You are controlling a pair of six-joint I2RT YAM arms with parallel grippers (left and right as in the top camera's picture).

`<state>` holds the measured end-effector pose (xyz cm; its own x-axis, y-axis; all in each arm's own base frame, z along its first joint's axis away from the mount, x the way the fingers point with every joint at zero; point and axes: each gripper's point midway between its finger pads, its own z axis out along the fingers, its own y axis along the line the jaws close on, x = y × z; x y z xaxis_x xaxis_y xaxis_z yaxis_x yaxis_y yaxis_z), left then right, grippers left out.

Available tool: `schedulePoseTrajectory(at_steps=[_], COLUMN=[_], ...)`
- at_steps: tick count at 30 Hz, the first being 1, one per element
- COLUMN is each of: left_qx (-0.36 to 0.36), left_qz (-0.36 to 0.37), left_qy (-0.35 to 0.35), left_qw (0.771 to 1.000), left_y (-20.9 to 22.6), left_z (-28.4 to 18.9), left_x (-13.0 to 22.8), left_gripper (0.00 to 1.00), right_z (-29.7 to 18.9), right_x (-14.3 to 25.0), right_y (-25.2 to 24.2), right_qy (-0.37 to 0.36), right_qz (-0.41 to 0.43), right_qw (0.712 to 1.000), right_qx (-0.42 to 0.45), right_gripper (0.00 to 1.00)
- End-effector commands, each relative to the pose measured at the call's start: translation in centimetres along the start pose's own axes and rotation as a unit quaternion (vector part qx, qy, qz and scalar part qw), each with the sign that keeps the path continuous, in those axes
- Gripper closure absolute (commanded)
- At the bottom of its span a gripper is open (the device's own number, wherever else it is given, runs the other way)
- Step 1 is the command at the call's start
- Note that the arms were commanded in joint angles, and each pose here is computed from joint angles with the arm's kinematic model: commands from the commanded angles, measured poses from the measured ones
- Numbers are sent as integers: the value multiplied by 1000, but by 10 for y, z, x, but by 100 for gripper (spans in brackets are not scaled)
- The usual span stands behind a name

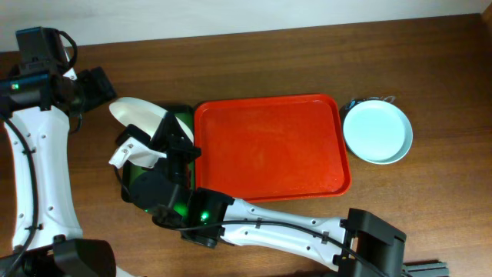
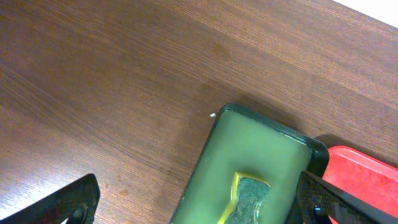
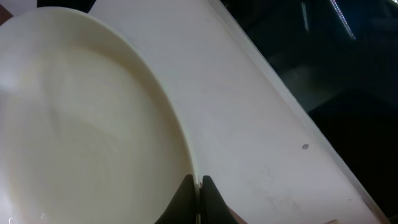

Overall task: Clean dirty plates on tray and stack at the side
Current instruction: 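Tilt the held cream plate over the green tray to drain it, then carry the cream plate right and lower it onto the plate stack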

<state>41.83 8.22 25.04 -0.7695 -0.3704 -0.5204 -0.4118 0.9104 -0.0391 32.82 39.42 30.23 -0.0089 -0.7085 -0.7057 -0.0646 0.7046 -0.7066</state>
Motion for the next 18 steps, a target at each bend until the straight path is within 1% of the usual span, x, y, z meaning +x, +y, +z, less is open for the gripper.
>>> schedulePoseTrajectory(at_steps=[1, 3, 5, 9, 11, 13, 14, 17, 18], left_qx=[-2, -2, -2, -2, -2, -2, -2, -2, -2], left_qz=[-6, -6, -6, -6, -6, -6, -6, -6, -6], left_qy=[1, 1, 1, 1, 1, 1, 1, 1, 1], left_qw=[1000, 1000, 1000, 1000, 1000, 1000, 1000, 1000, 1000], left_y=[0, 0, 0, 0, 0, 0, 0, 0, 0], left_z=[1, 1, 1, 1, 1, 1, 1, 1, 1], left_x=[0, 0, 0, 0, 0, 0, 0, 0, 0], left_gripper=[1, 1, 1, 1, 1, 1, 1, 1, 1], right_z=[-3, -3, -1, 16, 29, 41, 46, 61, 67], right_x=[-5, 2, 12, 53, 79, 97, 101, 121, 130], right_y=[-16, -15, -8, 25, 44, 53, 54, 35, 20], right_qy=[6, 16, 29, 88, 141, 180, 191, 240, 257], right_qz=[78, 127, 148, 209, 260, 305, 318, 393, 414], right_qw=[997, 991, 988, 972, 947, 918, 909, 861, 845], right_qx=[22, 26, 17, -63, -129, -176, -192, -217, -223], right_gripper=[96, 96, 96, 96, 96, 96, 96, 96, 96])
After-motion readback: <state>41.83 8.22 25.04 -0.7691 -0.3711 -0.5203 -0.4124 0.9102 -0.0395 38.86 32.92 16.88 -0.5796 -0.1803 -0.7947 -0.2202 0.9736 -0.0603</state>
